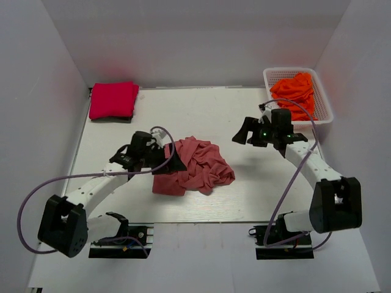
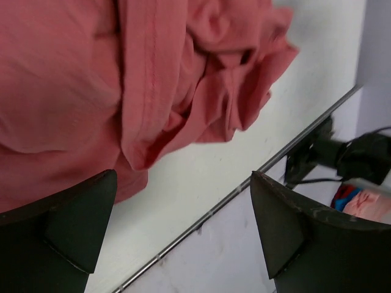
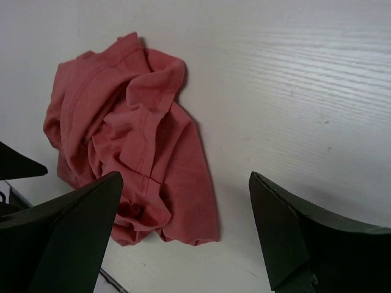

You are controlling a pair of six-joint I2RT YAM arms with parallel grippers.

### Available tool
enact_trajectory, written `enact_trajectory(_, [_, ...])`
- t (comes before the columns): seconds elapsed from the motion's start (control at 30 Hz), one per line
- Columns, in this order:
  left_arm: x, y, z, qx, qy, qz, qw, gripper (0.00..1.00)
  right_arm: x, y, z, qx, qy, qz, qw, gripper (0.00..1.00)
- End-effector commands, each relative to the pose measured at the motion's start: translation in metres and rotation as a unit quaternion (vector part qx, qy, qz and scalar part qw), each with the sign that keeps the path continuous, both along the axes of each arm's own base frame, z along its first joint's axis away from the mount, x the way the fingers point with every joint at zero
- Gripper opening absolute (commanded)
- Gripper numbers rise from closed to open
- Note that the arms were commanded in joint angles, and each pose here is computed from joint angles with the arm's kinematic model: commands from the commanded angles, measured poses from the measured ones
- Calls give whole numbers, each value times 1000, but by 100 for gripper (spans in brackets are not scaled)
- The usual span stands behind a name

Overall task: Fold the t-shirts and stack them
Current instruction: Flatten out the tshirt

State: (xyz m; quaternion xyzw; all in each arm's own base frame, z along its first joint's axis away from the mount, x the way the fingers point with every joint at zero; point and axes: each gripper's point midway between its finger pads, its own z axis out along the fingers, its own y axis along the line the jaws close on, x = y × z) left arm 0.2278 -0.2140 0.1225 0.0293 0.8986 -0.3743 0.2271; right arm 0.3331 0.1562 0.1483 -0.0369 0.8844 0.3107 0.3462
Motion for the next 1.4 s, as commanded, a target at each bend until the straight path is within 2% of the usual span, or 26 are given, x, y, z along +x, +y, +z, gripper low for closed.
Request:
enact_trajectory(0.0, [-15,-16,-21,28,24,-28,999,100,2,27,8,28,-2,50,998,90])
enact_trajectory(0.07, [-18,-12,-38,61,41,-22,997,100,1,34,-3,27,10,60,998,90])
enact_trajectory(0.17, [-3,-7,-53,106,32,11,994,100,-2,49,-20,25,34,78,996,90])
enact_trajectory(0.27, [15,-7,-58,132,17,32,991,92,-1,66,-31,23,47,103,993,84])
enact_trajectory(0.43, [28,-25,-60,128,15,16,991,77,9,93,-43,19,64,126,990,80])
enact_trajectory(0.5, [34,-33,-56,118,8,6,993,69,7,99,-49,26,81,135,987,71])
enact_trajectory(0.53, [33,-33,-59,121,12,6,993,59,6,105,-46,29,80,143,986,65])
enact_trajectory(0.57, [32,-34,-59,124,10,4,992,55,5,106,-52,31,91,145,985,60])
enact_trajectory(0.6, [34,-35,-56,121,6,4,993,49,2,109,-52,37,92,152,983,49])
enact_trajectory(0.63, [34,-35,-56,121,6,4,993,36,0,113,-52,37,91,157,983,30])
enact_trajectory(0.67, [35,-35,-56,123,3,1,992,29,0,114,-53,38,97,156,982,6])
enact_trajectory(0.7, [39,-38,-45,116,-8,2,993,21,-1,115,-52,42,101,156,982,0])
enact_trajectory(0.73, [39,-38,-43,117,-6,2,993,0,-2,115,-52,39,103,157,981,0])
enact_trajectory(0.87, [53,-42,6,90,-70,10,993,0,7,116,-28,42,65,159,984,0])
enact_trajectory(0.93, [57,-43,41,66,-116,17,991,0,16,111,-2,37,21,140,989,0])
enact_trajectory(1.03, [70,-38,89,58,-179,37,981,0,36,97,51,19,-67,90,994,0])
enact_trajectory(1.07, [76,-36,122,47,-214,52,974,0,42,92,84,20,-112,74,991,0])
enact_trajectory(1.1, [84,-28,136,58,-234,77,967,0,53,76,107,-1,-154,22,988,0])
enact_trajectory(1.13, [89,-23,163,55,-260,93,960,0,54,68,140,-1,-194,3,981,0])
enact_trajectory(1.17, [96,-16,174,58,-270,113,954,0,57,60,152,-8,-211,-16,977,0])
enact_trajectory(1.23, [110,6,200,80,-296,168,937,0,67,24,203,-27,-276,-114,954,0])
enact_trajectory(1.27, [114,12,229,71,-317,191,926,0,67,10,209,-48,-282,-145,947,0])
enact_trajectory(1.33, [116,20,255,75,-343,208,913,0,62,-6,251,-45,-324,-178,928,0])
enact_trajectory(1.37, [116,24,279,71,-360,214,905,0,62,-20,262,-66,-337,-207,916,0])
